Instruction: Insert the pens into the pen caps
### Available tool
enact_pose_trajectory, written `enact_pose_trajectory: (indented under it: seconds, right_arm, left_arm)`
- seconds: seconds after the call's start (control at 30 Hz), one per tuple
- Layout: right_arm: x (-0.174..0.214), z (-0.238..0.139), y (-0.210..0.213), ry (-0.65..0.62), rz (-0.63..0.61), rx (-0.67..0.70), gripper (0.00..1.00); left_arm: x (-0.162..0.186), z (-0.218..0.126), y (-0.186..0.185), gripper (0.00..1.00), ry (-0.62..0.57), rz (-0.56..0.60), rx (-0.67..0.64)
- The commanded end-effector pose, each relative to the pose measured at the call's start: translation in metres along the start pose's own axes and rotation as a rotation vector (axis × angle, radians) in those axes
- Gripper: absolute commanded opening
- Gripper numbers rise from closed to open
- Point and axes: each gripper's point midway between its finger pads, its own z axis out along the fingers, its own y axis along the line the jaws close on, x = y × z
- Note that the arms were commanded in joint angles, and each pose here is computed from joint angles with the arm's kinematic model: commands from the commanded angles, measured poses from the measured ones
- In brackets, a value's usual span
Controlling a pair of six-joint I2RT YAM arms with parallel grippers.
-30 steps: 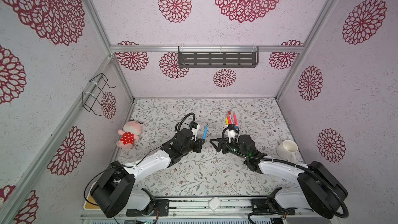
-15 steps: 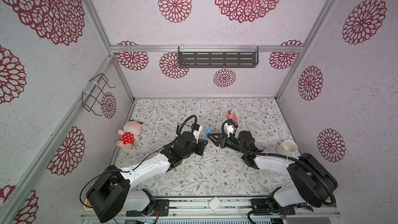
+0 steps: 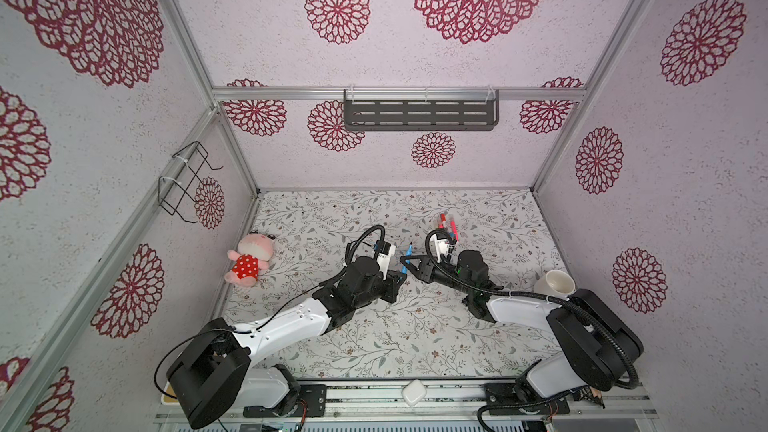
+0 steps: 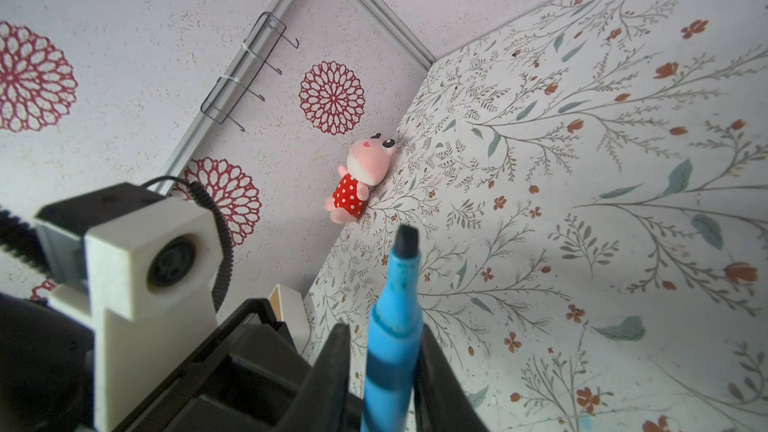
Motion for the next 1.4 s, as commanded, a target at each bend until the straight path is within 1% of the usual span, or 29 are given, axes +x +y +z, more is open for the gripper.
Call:
enact_pose_trajectory:
  seconds: [0.0, 0.1, 0.13, 0.17, 0.2, 0.23, 0.27, 0.37, 0.73, 1.07, 1.13, 1.27, 1.37]
  right_arm:
    - [-0.016, -0.005, 0.016, -0.051, -0.045, -0.051, 0.17]
    - [-0.015, -0.008, 0.014, -0.055, -0.046, -0.04, 0.12]
    - [-0.015, -0.009, 0.013, -0.055, -0.047, -0.038, 0.11]
    - [-0.015, -0.009, 0.013, -0.056, -0.047, -0.037, 0.11]
    - [-0.014, -0.01, 0.013, -0.057, -0.046, -0.038, 0.1]
    - [-0.014, -0.011, 0.014, -0.056, -0.048, -0.04, 0.1]
    - [-0.013, -0.011, 0.014, -0.056, -0.048, -0.042, 0.1]
    - [-0.013, -0.012, 0.016, -0.058, -0.049, -0.053, 0.1]
    - [-0.014, -0.014, 0.024, -0.065, -0.039, -0.091, 0.09]
    - [-0.008, -0.015, 0.027, -0.052, -0.032, -0.108, 0.09]
    - [-0.007, -0.016, 0.028, -0.052, -0.029, -0.111, 0.09]
    - [-0.007, -0.018, 0.028, -0.06, -0.03, -0.108, 0.09]
    - [-0.006, -0.019, 0.028, -0.055, -0.032, -0.102, 0.12]
  left_arm:
    - [-0.002, 0.001, -0.008, 0.09, -0.017, 0.001, 0.037]
    - [-0.003, 0.0, -0.012, 0.11, -0.03, -0.002, 0.061]
    - [-0.004, 0.0, -0.013, 0.16, -0.032, -0.005, 0.065]
    - [-0.005, -0.001, -0.013, 0.25, -0.035, -0.008, 0.064]
    - [-0.005, -0.001, -0.013, 0.36, -0.037, -0.009, 0.063]
    - [-0.006, -0.001, -0.013, 0.43, -0.037, -0.011, 0.064]
    - [-0.006, 0.0, -0.013, 0.46, -0.037, -0.012, 0.062]
    - [-0.006, 0.002, -0.012, 0.47, -0.033, -0.017, 0.058]
    - [-0.006, 0.012, -0.015, 0.43, -0.008, -0.01, 0.066]
    - [-0.013, 0.013, -0.014, 0.34, -0.028, 0.008, 0.047]
    - [-0.014, 0.013, -0.013, 0.29, -0.03, 0.009, 0.046]
    - [-0.014, 0.014, -0.012, 0.13, -0.029, 0.009, 0.038]
    - [-0.014, 0.014, -0.01, 0.06, -0.029, 0.006, 0.032]
